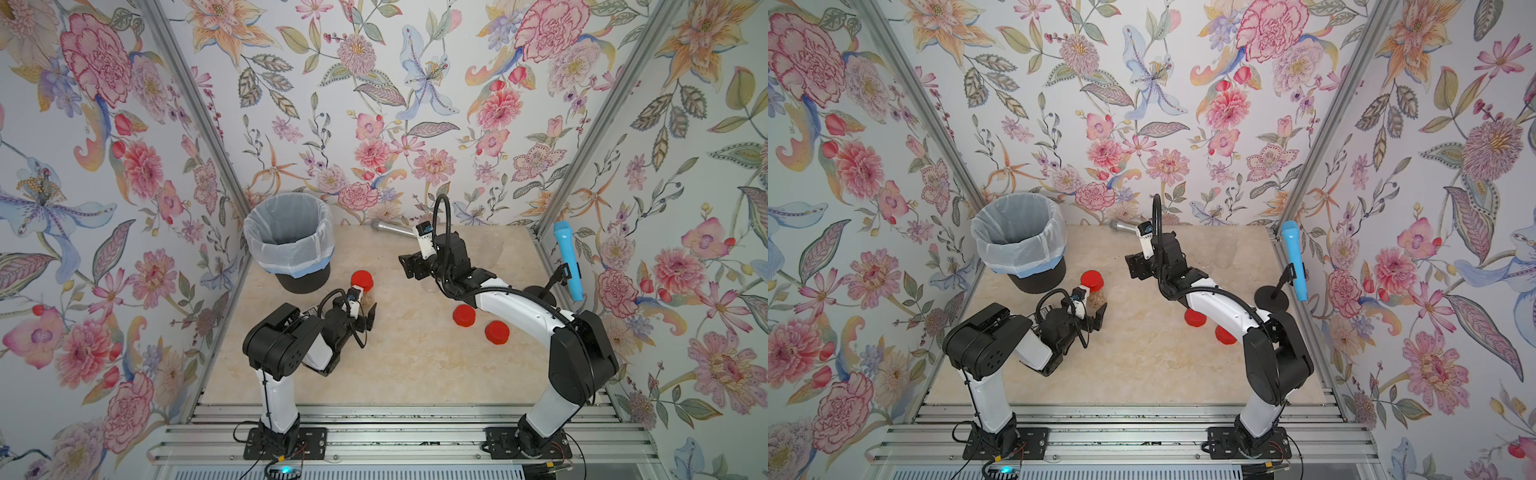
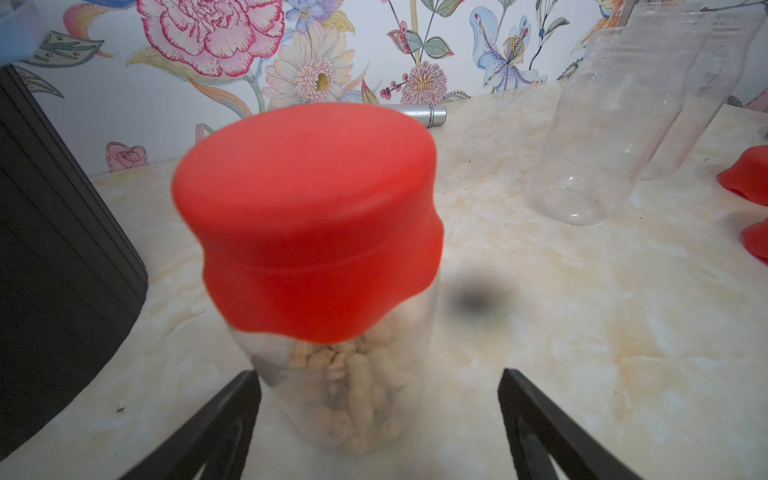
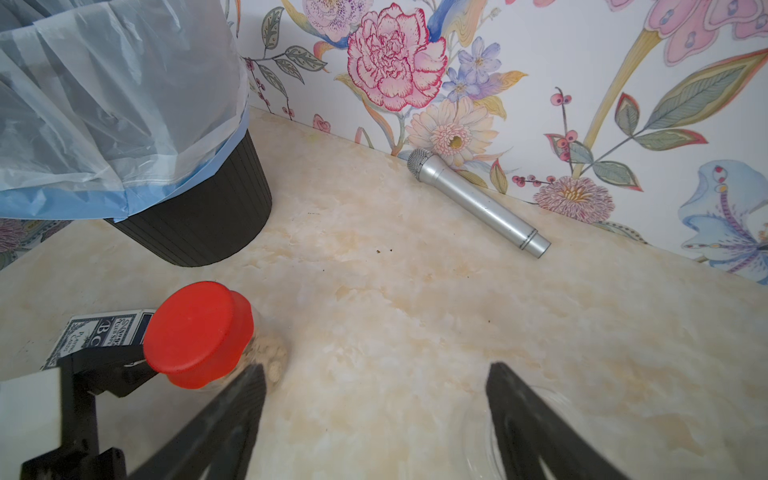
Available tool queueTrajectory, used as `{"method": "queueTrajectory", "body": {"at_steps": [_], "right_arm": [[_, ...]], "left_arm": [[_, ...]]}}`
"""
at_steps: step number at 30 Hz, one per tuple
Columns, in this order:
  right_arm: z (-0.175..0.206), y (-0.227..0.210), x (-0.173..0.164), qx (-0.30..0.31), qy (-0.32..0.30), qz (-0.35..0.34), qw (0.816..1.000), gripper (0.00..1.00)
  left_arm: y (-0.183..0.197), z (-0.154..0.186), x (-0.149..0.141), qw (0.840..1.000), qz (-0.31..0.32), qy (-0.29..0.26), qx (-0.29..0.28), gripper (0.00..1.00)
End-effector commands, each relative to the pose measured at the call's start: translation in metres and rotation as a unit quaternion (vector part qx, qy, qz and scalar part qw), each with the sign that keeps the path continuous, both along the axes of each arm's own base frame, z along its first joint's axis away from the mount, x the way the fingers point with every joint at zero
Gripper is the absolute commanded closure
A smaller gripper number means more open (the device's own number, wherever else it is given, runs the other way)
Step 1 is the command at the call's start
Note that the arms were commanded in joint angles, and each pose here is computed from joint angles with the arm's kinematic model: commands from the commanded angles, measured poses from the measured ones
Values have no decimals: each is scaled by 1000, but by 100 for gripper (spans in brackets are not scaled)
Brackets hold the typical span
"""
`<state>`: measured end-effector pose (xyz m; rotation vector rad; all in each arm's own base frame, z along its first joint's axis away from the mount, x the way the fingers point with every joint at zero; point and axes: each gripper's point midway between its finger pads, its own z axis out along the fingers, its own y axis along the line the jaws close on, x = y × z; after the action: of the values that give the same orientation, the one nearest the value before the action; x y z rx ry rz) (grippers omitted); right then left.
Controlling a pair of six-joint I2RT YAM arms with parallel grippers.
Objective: Empty moldy peanuts from jars
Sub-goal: Pick up the jar from the center of the board.
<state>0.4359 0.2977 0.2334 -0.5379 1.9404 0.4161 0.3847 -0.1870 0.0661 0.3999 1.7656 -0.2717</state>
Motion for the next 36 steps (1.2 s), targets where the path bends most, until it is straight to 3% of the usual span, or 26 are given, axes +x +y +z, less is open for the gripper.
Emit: {"method": "queueTrajectory", "body": {"at_steps": [1,8,23,28,31,36], "right_arm": [[11,-1,2,2,-14,7,1000,14],[1,-5,1,0,-6,11,1000,16],[-21,-4,-3,-8,27,27,999,19],[-32,22,-14,17,105,93,990,20],[-46,44,-31,23,152,164,974,20],[-58,69,-48,16,165,230,959,18]], "left_arm": [[-2,13,7,999,13,-25,-27,9],[-3,11,12,999,17,-23,-33,11],[-6,12,8,999,3,-33,-43,30],[-6,13,6,998,2,-37,-45,31],[-7,12,6,998,-1,-36,-44,31],[-6,11,7,998,2,-34,-46,31]]}}
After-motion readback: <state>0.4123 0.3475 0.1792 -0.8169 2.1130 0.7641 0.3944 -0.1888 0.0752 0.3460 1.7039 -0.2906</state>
